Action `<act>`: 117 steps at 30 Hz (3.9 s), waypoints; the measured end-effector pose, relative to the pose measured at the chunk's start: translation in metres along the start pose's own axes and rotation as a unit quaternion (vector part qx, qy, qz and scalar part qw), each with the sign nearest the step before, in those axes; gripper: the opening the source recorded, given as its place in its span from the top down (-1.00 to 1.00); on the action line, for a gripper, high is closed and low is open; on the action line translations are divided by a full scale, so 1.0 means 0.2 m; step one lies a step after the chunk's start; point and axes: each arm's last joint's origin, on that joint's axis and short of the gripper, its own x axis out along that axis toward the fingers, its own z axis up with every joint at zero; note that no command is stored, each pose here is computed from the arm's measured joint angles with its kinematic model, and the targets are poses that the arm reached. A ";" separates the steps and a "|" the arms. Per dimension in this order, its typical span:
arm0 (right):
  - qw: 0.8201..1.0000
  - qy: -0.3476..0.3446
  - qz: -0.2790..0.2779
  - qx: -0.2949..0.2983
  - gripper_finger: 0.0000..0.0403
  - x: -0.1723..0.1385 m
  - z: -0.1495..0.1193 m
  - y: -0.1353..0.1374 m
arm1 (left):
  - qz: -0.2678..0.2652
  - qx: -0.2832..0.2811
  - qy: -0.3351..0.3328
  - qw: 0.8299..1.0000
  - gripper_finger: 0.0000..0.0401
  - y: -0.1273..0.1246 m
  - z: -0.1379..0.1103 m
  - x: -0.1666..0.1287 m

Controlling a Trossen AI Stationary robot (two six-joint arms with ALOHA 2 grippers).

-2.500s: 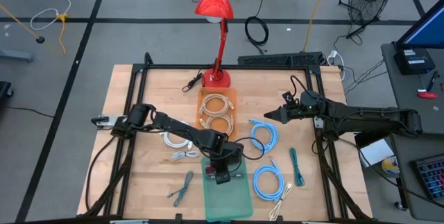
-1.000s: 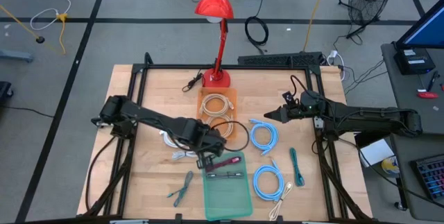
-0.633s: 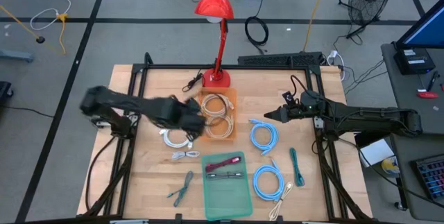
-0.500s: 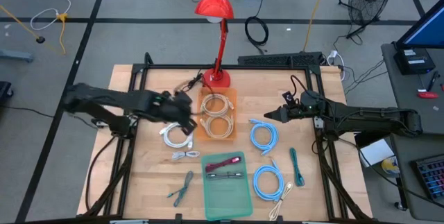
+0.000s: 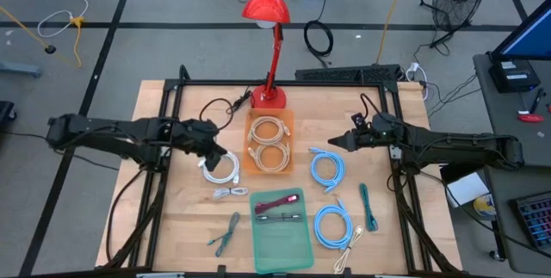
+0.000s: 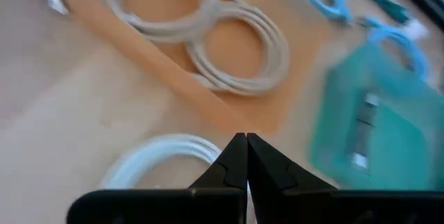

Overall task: Sort cables
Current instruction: Put the top blue video cable into the orange bin

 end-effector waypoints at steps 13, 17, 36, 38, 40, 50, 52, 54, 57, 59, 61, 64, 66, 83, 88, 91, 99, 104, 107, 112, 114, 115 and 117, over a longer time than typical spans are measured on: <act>0.975 0.032 -0.219 0.035 0.86 -0.04 -0.08 -0.18 | 0.062 -0.005 -0.044 0.997 0.97 0.09 0.07 0.01; 0.979 0.053 -0.188 0.048 0.79 -0.03 -0.09 -0.16 | 0.048 -0.007 -0.036 0.998 0.97 0.10 0.07 0.01; 0.947 0.165 -0.275 -0.018 0.29 0.13 -0.03 0.04 | 0.063 0.000 -0.045 0.997 0.97 0.13 0.09 0.00; 0.938 0.177 -0.296 -0.021 0.29 0.15 -0.03 0.02 | 0.063 -0.002 -0.044 0.997 0.97 0.13 0.09 0.00; 0.934 0.188 -0.303 -0.019 0.29 0.18 -0.04 0.00 | 0.061 -0.001 -0.044 0.997 0.97 0.13 0.09 0.00; 0.909 0.237 -0.342 -0.033 0.29 0.28 -0.08 -0.09 | 0.059 -0.006 -0.043 0.997 0.97 0.12 0.09 0.00; 0.906 0.240 -0.348 -0.037 0.29 0.29 -0.09 -0.10 | 0.059 -0.006 -0.043 0.997 0.97 0.12 0.09 0.00; 0.902 0.242 -0.355 -0.045 0.28 0.30 -0.09 -0.11 | 0.059 -0.006 -0.043 0.997 0.97 0.12 0.09 0.00; 0.893 0.241 -0.375 -0.064 0.28 0.31 -0.10 -0.13 | 0.059 -0.007 -0.043 0.997 0.97 0.12 0.09 0.00; 0.886 0.244 -0.388 -0.076 0.28 0.32 -0.10 -0.15 | 0.059 -0.009 -0.043 0.997 0.97 0.12 0.09 0.00; 0.881 0.250 -0.394 -0.081 0.28 0.33 -0.11 -0.17 | 0.059 -0.011 -0.043 0.997 0.97 0.12 0.09 0.00; 0.880 0.253 -0.392 -0.083 0.28 0.36 -0.12 -0.18 | 0.058 -0.011 -0.043 0.997 0.97 0.12 0.09 0.00; 0.885 0.248 -0.384 -0.085 0.28 0.37 -0.12 -0.17 | 0.056 -0.011 -0.041 0.998 0.97 0.12 0.09 0.00; 0.886 0.249 -0.384 -0.074 0.50 0.45 -0.18 -0.20 | 0.057 0.003 -0.039 0.998 0.97 0.12 0.09 0.00; 0.874 0.266 -0.404 -0.041 0.64 0.47 -0.21 -0.24 | 0.061 0.003 -0.032 0.998 0.97 0.13 0.08 0.00; 0.875 0.257 -0.408 -0.024 0.82 0.46 -0.21 -0.23 | 0.063 0.002 -0.026 0.998 0.97 0.13 0.07 0.00; 0.894 0.199 -0.399 -0.032 0.90 0.37 -0.09 -0.07 | 0.064 0.001 -0.025 0.998 0.97 0.13 0.07 0.00; 0.926 0.140 -0.349 -0.042 0.97 0.29 0.06 0.14 | 0.064 0.004 -0.026 0.998 0.97 0.13 0.07 0.00; 0.944 0.100 -0.310 -0.050 0.97 0.26 0.15 0.26 | 0.064 0.008 -0.028 0.998 0.97 0.13 0.08 0.00; 0.962 0.056 -0.261 -0.063 0.97 0.26 0.27 0.43 | 0.066 0.008 -0.032 0.997 0.97 0.13 0.08 0.00; 0.967 0.045 -0.242 -0.067 0.97 0.29 0.31 0.49 | 0.066 0.009 -0.032 0.997 0.97 0.13 0.08 0.00; 0.968 0.042 -0.237 -0.070 0.97 0.31 0.33 0.51 | 0.066 0.010 -0.032 0.997 0.97 0.13 0.08 0.00; 0.970 0.046 -0.228 -0.077 0.97 0.37 0.36 0.54 | 0.066 0.010 -0.032 0.997 0.97 0.13 0.08 0.00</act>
